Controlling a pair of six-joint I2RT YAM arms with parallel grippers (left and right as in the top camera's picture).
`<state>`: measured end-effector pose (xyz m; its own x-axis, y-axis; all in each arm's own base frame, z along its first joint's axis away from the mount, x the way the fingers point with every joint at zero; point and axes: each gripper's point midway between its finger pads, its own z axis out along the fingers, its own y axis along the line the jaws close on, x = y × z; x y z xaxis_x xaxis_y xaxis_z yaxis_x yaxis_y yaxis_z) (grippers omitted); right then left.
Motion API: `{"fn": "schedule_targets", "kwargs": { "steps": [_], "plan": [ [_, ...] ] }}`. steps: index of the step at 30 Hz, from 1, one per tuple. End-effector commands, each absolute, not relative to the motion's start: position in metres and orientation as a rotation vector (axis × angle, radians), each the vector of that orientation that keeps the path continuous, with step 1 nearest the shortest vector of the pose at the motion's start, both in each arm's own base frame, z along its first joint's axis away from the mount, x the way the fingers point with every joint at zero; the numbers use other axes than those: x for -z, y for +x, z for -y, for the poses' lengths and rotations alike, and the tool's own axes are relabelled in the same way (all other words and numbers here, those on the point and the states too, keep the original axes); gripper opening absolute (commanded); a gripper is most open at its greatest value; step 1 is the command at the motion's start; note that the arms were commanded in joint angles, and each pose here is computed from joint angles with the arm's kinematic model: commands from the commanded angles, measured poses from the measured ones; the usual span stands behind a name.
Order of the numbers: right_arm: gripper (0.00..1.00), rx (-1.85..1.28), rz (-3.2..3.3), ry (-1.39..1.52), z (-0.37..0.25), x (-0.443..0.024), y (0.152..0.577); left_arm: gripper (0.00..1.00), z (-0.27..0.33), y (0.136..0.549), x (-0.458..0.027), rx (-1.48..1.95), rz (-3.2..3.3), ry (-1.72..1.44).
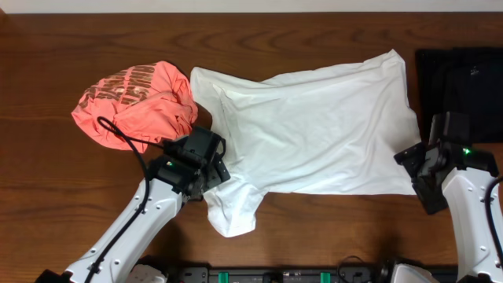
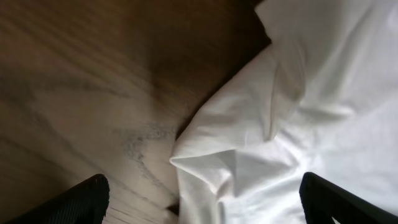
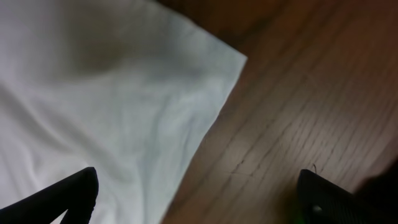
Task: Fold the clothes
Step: 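Release far corners and move both grippers to the near T-shirt edge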
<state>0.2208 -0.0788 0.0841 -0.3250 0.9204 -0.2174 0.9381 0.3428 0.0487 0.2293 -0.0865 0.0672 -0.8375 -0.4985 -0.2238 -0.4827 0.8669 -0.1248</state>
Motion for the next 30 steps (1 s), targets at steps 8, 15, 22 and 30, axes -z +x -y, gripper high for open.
{"fn": "schedule_targets", "kwargs": {
  "steps": [8, 15, 22, 30],
  "plan": [
    [0.99, 0.172, -2.169, 1.953, 0.09, -0.076, 0.219, 0.98, 0.086, 0.218, -0.063, 0.135, -2.625, -1.359],
    [0.99, 0.225, -2.221, 1.983, 0.09, -0.053, 0.22, 0.86, 0.095, 0.214, -0.062, 0.203, -2.576, -1.543],
    [0.99, 0.294, -2.292, 2.013, 0.088, -0.035, 0.213, 0.78, 0.111, 0.201, -0.061, 0.253, -2.641, -1.582],
    [0.99, 0.311, -2.322, 2.006, 0.09, -0.021, 0.218, 0.79, 0.132, 0.184, -0.057, 0.218, -2.753, -1.436]
  ]
}}
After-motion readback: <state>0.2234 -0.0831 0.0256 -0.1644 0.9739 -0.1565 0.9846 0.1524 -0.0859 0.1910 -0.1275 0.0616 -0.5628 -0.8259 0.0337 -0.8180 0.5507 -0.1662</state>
